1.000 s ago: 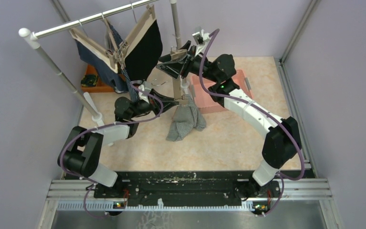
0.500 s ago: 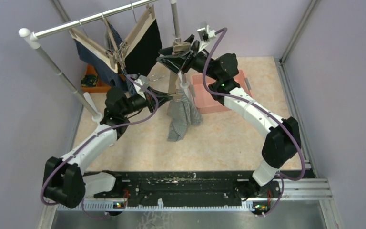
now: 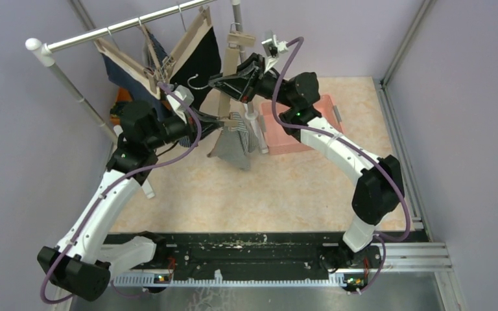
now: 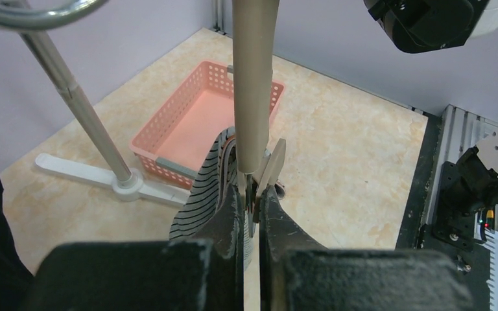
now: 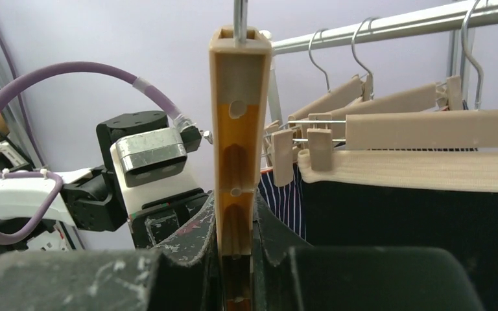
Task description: Remove the underwear clipped to the hanger
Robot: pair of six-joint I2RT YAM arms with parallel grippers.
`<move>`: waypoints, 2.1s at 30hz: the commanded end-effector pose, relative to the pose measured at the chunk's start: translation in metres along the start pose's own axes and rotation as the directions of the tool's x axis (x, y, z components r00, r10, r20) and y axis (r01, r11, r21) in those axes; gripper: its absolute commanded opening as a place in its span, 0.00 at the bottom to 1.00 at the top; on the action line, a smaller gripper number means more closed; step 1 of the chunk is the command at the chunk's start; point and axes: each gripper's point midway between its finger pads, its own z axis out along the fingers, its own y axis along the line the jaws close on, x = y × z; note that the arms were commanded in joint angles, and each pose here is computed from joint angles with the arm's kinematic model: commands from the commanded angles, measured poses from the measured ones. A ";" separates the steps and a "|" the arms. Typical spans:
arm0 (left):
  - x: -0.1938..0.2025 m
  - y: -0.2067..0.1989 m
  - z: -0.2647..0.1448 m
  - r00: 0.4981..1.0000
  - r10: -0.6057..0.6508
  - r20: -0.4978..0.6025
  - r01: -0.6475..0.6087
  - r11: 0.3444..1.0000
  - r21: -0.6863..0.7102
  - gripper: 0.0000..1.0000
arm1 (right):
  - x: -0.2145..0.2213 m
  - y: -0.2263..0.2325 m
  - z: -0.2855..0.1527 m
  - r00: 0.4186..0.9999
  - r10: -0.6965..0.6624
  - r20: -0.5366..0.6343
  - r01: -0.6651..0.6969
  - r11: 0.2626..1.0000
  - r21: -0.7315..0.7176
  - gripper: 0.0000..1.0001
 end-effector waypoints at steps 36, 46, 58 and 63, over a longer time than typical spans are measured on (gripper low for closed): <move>-0.007 -0.006 -0.013 0.990 0.034 0.137 -0.031 0.999 -0.020 0.00 | -0.050 0.005 -0.002 0.992 -0.099 0.075 0.096 0.994 0.041 0.49; -0.011 -0.007 -0.013 0.988 0.039 0.150 -0.038 0.999 -0.008 0.00 | -0.048 -0.001 0.003 0.997 -0.044 0.060 0.045 0.999 -0.009 0.00; -0.014 0.008 -0.016 0.982 0.049 0.185 -0.032 0.995 -0.095 0.01 | -0.058 -0.002 0.002 0.995 -0.055 0.087 0.053 0.998 0.032 0.00; -0.016 0.012 -0.021 0.974 0.067 0.216 -0.039 0.990 -0.134 0.03 | -0.059 -0.006 0.001 0.993 -0.084 0.080 0.079 0.995 0.063 0.00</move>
